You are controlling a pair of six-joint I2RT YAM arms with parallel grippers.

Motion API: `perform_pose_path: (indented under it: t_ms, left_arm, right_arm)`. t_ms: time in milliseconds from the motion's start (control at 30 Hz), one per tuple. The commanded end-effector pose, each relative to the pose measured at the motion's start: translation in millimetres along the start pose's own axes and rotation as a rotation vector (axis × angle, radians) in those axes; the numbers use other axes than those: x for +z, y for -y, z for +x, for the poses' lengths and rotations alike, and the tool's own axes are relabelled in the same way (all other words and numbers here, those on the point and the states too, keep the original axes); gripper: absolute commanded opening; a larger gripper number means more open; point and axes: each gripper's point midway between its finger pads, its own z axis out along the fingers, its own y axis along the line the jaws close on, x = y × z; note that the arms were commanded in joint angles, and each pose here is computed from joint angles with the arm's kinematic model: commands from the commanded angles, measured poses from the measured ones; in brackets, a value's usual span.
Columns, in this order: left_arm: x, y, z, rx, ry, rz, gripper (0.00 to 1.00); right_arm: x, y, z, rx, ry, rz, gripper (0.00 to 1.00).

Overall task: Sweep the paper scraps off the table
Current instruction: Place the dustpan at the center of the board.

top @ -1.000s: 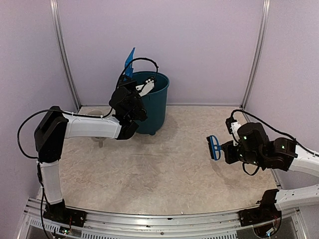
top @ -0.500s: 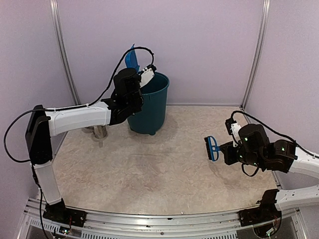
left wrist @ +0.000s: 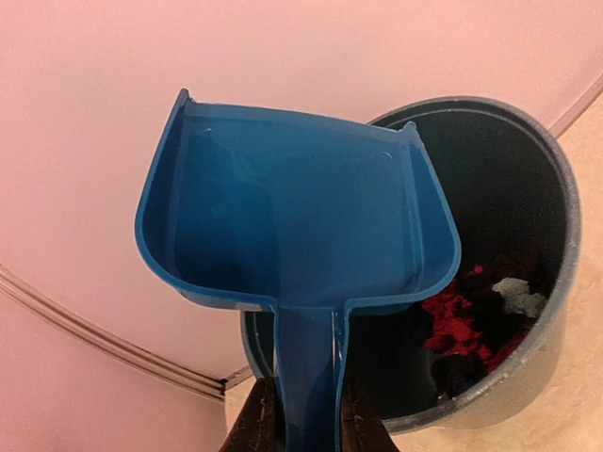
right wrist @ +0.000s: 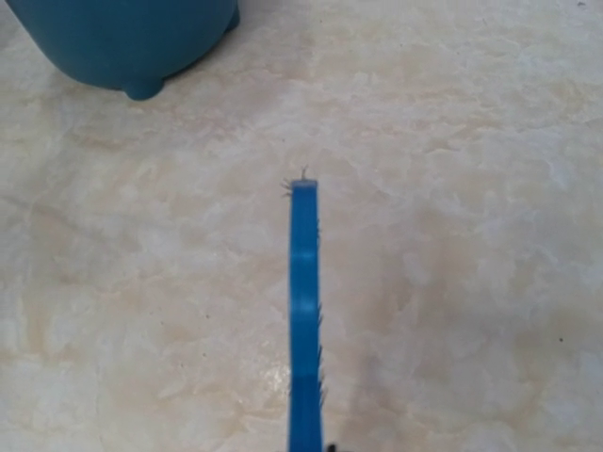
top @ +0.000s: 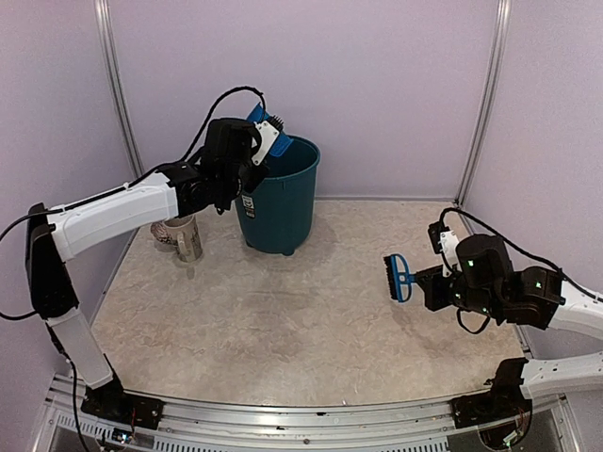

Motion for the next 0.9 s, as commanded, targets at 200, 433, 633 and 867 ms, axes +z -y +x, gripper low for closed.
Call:
perform_pose_path:
  t_ms: [200, 433, 633, 867]
  left_arm:
    - [-83.2, 1.1, -35.3, -0.356, 0.129, 0.324, 0.00]
    - [-142.0, 43.3, -40.2, -0.388, 0.153, 0.504, 0.00]
    - [-177.9, 82.3, -34.6, -0.420, 0.145, 0.622, 0.00]
    - [-191.8, 139.0, -19.9, -0.455, 0.135, 0.709, 0.00]
  right_arm:
    - [0.4, 1.4, -15.2, -0.002, 0.075, -0.006, 0.00]
    - [2.1, 10.3, -20.1, -0.009, 0.094, 0.014, 0.00]
    - [4.2, 26.2, -21.8, 0.003, 0.109, 0.069, 0.00]
    - [-5.3, 46.6, -32.0, 0.043, 0.165, 0.142, 0.00]
